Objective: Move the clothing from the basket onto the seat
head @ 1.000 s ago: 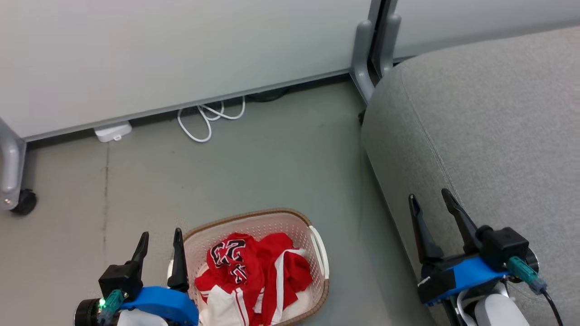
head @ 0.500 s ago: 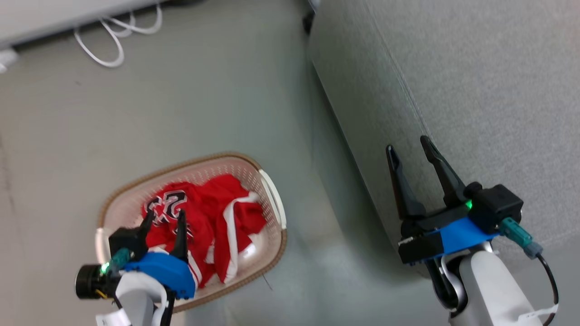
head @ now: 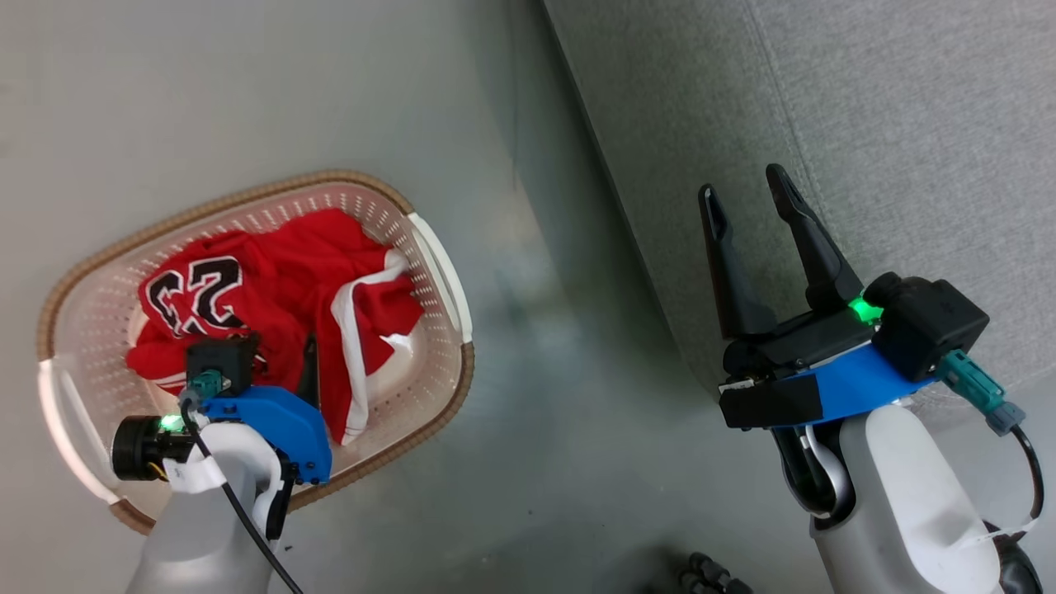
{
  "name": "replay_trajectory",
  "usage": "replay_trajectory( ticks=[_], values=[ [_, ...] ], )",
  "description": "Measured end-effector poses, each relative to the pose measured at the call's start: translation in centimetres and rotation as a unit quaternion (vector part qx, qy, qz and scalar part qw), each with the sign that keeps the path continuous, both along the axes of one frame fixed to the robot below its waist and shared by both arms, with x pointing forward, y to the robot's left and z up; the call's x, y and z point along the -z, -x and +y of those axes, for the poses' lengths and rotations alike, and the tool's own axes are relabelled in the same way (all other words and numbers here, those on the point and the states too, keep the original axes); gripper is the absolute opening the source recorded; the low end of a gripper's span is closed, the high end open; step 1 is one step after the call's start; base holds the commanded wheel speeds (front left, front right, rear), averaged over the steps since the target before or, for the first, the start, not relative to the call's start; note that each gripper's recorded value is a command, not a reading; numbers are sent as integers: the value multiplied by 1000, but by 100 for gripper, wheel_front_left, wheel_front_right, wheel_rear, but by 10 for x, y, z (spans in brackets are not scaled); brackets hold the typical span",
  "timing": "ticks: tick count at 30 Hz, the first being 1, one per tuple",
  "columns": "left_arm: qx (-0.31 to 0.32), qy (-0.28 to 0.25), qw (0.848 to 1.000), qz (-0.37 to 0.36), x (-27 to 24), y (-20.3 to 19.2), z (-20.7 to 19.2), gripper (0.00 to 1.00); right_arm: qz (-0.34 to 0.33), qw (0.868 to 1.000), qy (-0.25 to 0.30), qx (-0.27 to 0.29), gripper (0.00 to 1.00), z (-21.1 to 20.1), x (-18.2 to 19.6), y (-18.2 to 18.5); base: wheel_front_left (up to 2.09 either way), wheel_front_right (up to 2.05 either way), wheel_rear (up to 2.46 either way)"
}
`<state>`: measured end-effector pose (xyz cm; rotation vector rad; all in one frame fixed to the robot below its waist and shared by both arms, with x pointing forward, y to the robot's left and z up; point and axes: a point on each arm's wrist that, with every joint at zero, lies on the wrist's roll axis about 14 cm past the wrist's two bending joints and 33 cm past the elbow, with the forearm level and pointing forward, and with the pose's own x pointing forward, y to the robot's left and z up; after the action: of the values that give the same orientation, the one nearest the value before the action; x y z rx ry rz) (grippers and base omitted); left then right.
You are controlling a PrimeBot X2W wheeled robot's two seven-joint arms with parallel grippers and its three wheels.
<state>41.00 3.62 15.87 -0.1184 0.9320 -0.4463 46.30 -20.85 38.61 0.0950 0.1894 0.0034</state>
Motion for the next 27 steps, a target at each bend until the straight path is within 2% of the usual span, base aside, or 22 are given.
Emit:
replay_trajectory(
  ticks=[6,13,21,22,23,24,25,27],
  values=[
    [4,-16,999,45,28,14,2,100,14,1000,-6,1,100,0,14,-2,0,0,0],
    [9,-47,997,56,48,13,9,100,22,1000,-8,1,100,0,21,-2,0,0,0],
    [13,-55,997,61,63,8,9,100,40,999,-9,2,100,-1,38,0,0,0,0],
    [14,-55,996,62,65,8,9,90,42,999,-10,2,100,-1,39,0,0,0,0],
    [14,-57,996,63,66,8,9,43,43,999,-10,2,100,0,40,0,0,0,0],
    [14,-57,996,62,66,8,9,3,43,999,-12,1,100,0,41,0,0,0,0],
    [15,-57,996,62,66,7,9,0,43,999,-13,1,100,1,41,-1,0,0,0],
    [15,-57,997,59,65,5,9,0,43,999,-15,-1,100,3,41,-1,0,0,0]
  ],
)
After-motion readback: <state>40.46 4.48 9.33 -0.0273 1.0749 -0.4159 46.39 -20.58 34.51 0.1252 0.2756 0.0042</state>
